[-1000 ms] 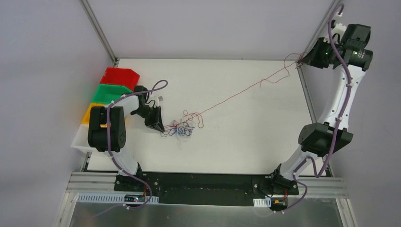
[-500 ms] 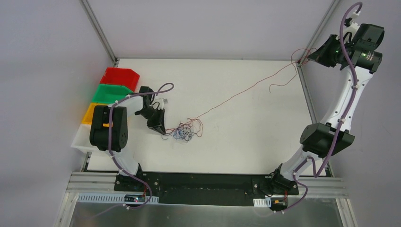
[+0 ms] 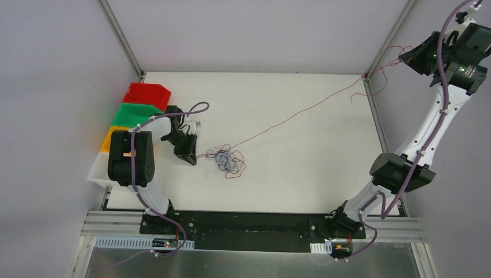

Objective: Untangle the cables

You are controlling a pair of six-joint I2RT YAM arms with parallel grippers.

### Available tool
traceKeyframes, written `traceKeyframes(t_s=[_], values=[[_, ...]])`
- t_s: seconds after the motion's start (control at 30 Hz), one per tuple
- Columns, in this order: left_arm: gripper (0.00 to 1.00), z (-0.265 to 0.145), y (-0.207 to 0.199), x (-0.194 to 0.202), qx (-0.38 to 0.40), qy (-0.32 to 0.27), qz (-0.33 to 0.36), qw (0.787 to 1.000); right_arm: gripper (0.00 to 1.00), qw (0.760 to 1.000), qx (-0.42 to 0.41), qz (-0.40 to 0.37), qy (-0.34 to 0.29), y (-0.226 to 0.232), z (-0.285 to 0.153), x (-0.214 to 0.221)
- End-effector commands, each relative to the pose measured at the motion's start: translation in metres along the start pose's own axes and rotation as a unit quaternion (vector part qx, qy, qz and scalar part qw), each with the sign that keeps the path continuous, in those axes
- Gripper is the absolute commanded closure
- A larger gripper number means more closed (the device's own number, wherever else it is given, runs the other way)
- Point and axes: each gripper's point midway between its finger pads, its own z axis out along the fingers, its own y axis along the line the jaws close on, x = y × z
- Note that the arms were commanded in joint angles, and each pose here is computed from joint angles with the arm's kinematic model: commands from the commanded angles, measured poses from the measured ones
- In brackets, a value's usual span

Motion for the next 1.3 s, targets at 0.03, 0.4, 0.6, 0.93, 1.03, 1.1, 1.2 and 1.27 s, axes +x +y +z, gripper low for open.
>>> traceKeyframes(t_s=[0.03, 0.4, 0.6, 0.93, 1.03, 1.1, 1.2, 1.27], values=[[0.93, -0.011, 0.024, 0.017, -0.056, 0.026, 0.022, 0.998, 1.00, 0.992, 0.025, -0.016, -0.120, -0.001, -0.028, -0.059], [1.00, -0.028, -0.009, 0.001, 0.029, -0.032, 0.025, 0.999, 1.00, 0.985, -0.169, 0.013, 0.002, 0.073, -0.028, 0.006], [0.97, -0.073, -0.056, -0.024, 0.108, -0.125, 0.086, 0.982, 1.00, 0.939, -0.313, 0.032, 0.142, 0.145, -0.043, 0.093], [0.34, -0.148, -0.148, -0.064, 0.217, -0.223, 0.178, 0.934, 1.00, 0.848, -0.383, -0.013, 0.366, 0.210, -0.051, 0.276], [0.33, -0.155, -0.200, -0.070, 0.253, -0.240, 0.223, 0.910, 1.00, 0.827, -0.403, -0.026, 0.391, 0.224, -0.059, 0.301], [0.31, -0.157, -0.228, -0.071, 0.271, -0.255, 0.249, 0.894, 1.00, 0.815, -0.419, -0.048, 0.397, 0.231, -0.067, 0.312], [0.29, -0.156, -0.262, -0.073, 0.307, -0.252, 0.255, 0.882, 0.99, 0.800, -0.432, -0.075, 0.409, 0.235, -0.079, 0.327], [0.29, -0.153, -0.283, -0.070, 0.327, -0.238, 0.262, 0.876, 0.99, 0.791, -0.438, -0.090, 0.417, 0.236, -0.086, 0.337]])
